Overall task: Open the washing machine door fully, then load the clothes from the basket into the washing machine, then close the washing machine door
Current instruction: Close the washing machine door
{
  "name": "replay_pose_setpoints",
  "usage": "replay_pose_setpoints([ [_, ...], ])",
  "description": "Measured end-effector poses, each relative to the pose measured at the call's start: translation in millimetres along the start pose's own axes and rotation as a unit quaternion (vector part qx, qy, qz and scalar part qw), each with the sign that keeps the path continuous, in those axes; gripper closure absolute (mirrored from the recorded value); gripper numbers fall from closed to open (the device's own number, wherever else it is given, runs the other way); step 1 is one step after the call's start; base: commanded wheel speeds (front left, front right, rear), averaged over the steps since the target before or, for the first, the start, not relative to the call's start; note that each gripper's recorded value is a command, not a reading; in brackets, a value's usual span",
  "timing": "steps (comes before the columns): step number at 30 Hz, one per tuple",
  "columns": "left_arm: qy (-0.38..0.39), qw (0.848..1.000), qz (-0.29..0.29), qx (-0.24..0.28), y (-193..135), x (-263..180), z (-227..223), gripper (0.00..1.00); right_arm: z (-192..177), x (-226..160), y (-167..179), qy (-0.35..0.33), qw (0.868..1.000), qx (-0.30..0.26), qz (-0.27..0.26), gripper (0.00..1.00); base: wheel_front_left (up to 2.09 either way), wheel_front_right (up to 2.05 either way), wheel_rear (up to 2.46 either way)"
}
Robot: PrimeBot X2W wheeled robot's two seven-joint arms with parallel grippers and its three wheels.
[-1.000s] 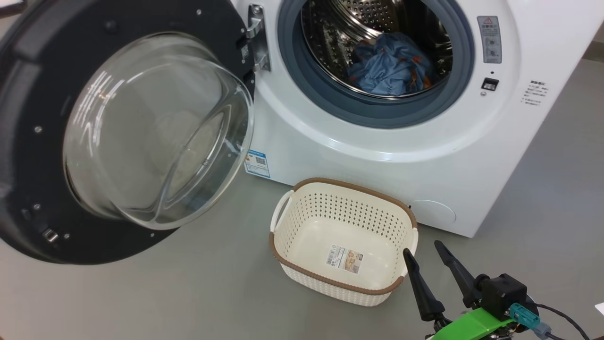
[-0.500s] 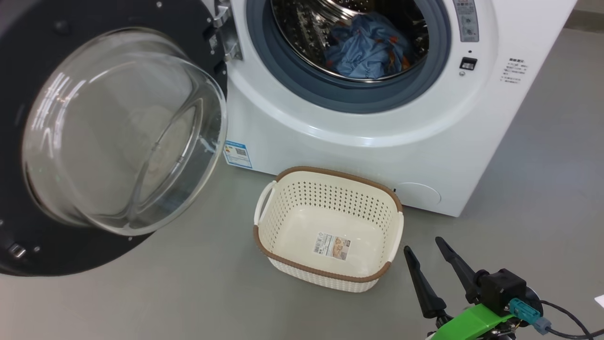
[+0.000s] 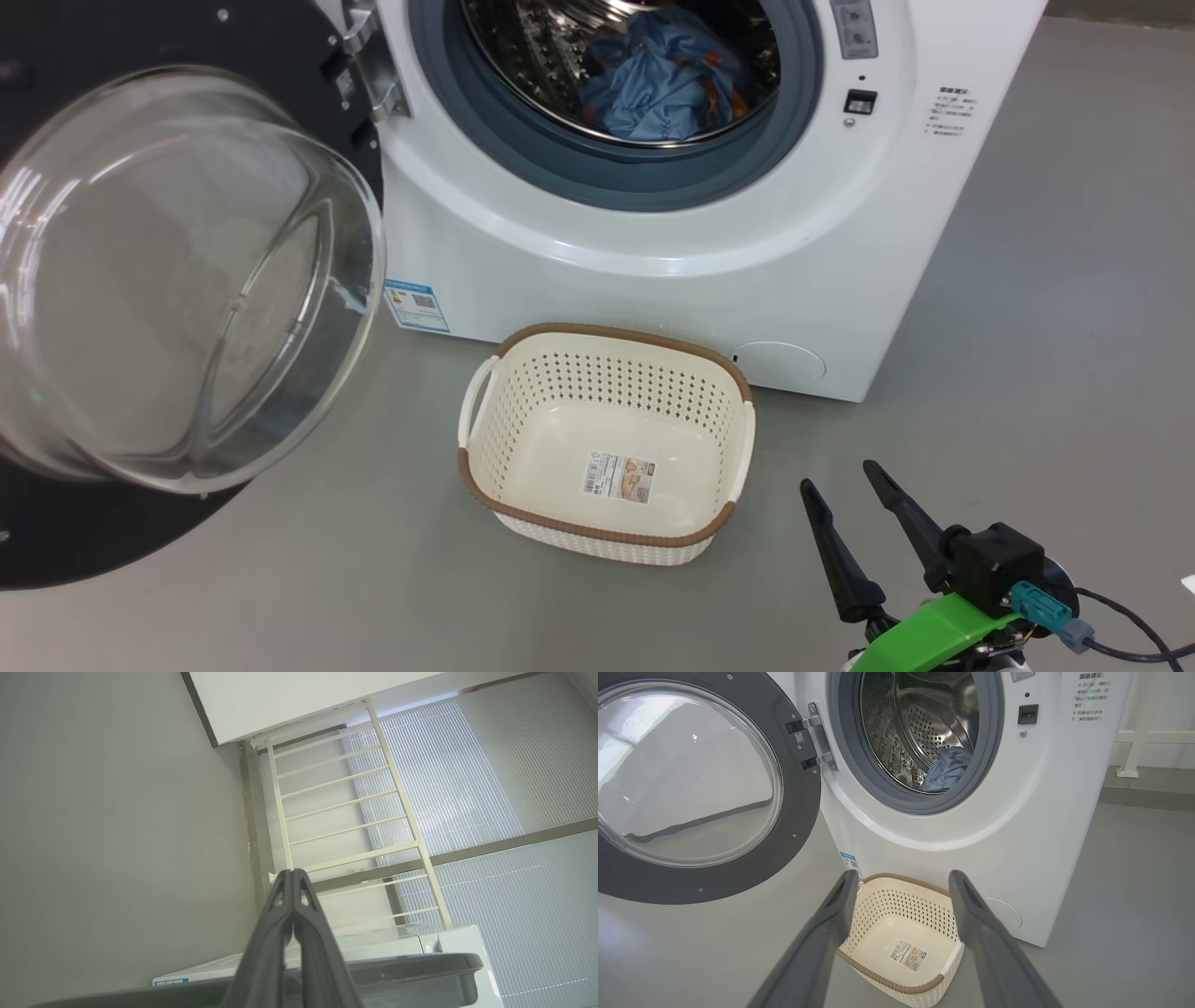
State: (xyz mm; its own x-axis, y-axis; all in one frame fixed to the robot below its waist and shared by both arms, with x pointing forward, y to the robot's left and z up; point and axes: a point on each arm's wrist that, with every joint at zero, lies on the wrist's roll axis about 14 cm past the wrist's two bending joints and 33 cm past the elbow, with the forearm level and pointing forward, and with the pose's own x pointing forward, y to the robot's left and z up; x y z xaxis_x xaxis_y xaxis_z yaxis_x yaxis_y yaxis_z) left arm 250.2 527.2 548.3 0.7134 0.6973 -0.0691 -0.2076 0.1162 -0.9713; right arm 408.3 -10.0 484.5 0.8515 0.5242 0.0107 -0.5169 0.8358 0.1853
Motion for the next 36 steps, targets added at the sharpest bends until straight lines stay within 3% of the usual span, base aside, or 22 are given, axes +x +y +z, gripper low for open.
replay_pose_setpoints([
  [9, 0.075, 0.997, 0.007, -0.026, 8, 4, -39, 1.00, -2, -4, -9, 0.004, 1.000, 0.002, -0.013, 0.00, 0.00, 0.00, 0.00],
  [20, 0.157, 0.986, -0.016, -0.053, 12, -19, -56, 1.00, -6, -2, -10, 0.009, 1.000, 0.005, -0.014, 0.00, 0.00, 0.00, 0.00],
  [36, 0.324, 0.934, -0.096, -0.111, -13, -68, -123, 1.00, -10, -3, -11, 0.014, 1.000, 0.016, -0.017, 0.00, 0.00, 0.00, 0.00],
])
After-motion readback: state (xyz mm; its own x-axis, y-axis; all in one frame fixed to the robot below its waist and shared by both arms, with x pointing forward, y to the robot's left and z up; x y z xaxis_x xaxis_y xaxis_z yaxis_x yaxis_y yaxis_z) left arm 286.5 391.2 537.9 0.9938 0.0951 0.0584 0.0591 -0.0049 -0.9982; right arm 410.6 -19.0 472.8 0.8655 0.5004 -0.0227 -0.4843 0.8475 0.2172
